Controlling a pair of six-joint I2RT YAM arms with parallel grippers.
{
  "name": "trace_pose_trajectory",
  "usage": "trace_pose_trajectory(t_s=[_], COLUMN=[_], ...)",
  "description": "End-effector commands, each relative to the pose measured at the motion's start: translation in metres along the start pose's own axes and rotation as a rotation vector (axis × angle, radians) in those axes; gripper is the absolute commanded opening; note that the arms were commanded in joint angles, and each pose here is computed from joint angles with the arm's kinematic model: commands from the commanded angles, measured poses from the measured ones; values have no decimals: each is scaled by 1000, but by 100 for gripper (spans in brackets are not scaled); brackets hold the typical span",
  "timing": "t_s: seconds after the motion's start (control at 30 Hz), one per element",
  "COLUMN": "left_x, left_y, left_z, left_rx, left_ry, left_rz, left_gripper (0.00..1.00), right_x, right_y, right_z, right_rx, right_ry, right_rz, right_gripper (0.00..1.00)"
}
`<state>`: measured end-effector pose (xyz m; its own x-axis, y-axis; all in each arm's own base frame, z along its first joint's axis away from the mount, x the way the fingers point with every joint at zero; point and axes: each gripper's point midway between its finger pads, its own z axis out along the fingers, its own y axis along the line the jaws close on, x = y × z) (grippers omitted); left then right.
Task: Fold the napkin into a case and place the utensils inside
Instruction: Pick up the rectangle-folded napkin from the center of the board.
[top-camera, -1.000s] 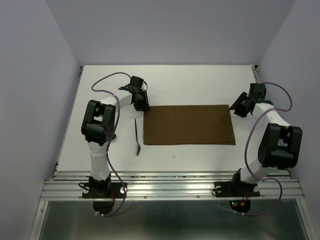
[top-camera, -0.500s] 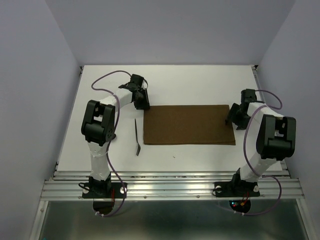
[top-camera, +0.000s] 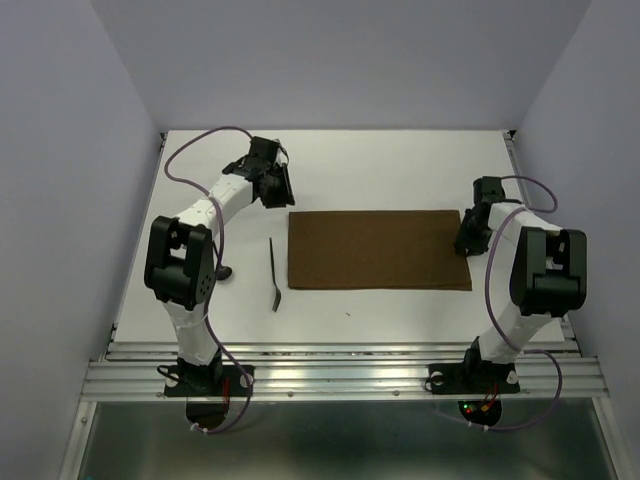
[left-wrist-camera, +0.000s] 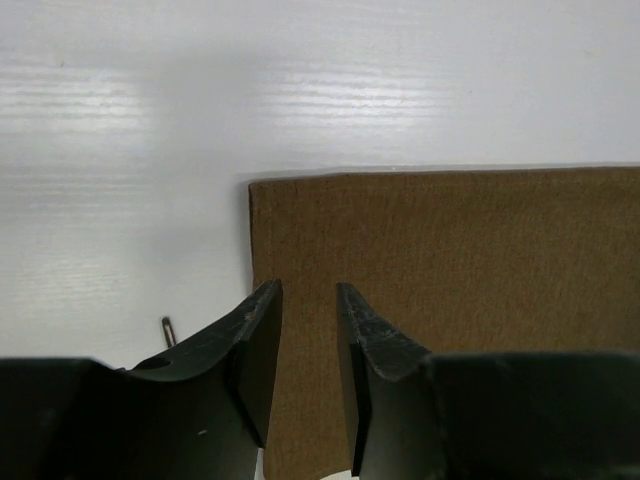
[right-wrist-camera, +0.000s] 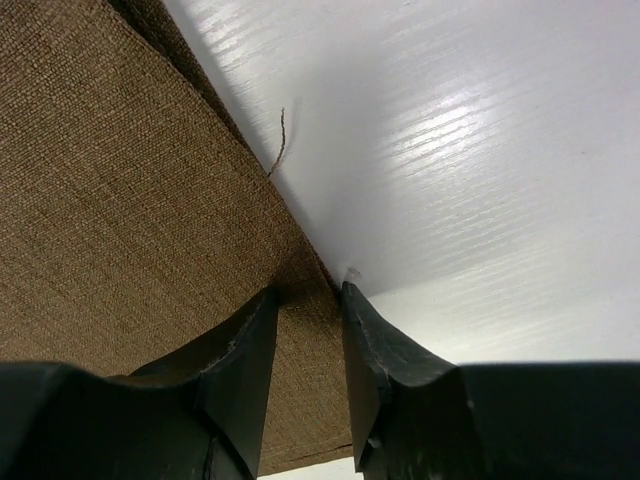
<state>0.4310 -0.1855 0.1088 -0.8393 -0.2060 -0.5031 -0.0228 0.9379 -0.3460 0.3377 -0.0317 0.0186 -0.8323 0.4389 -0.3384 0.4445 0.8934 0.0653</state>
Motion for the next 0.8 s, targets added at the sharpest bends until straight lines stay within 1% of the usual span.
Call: trace_pose_trajectory(t_s=[0.0,0.1,0.13,0.17,0.2,0.23,0.27,0.4,0.5,0.77], left_x=[9,30,33,43,47,54,57,66,74,94], left_y=[26,39,40,45,47,52,53,60,65,55], left_z=[-15,-6,-2,3,6,10,10,9,10,23], left_rx=[-59,-83,-83,-91,-95,-108,-113,-128,-142,-125], left_ry=[2,48,54,79,87,105,107,108,123,175], left_rz=[-29,-34,-38,-42,-49,-54,-58,-67,-61,-33], left_gripper=[40,40,40,40,40,40,40,40,40,40], right_x=[21,22,23,25,24,26,24,9,-11,-24], right_y=[8,11,10,8,8,10,7,6,12,17], right_z=[13,15,16,19,19,20,19,6,-17,-47], right_rx=[11,11,16,28,33,34,50,60,27,-10], right_ry=[72,73,77,84,84,84,74,2,-81,-139], right_rz=[-42,-55,-55,-53,-52,-59,-52,-44,-43,-32], right_gripper=[38,37,34,22,16,5,1,1,1,1])
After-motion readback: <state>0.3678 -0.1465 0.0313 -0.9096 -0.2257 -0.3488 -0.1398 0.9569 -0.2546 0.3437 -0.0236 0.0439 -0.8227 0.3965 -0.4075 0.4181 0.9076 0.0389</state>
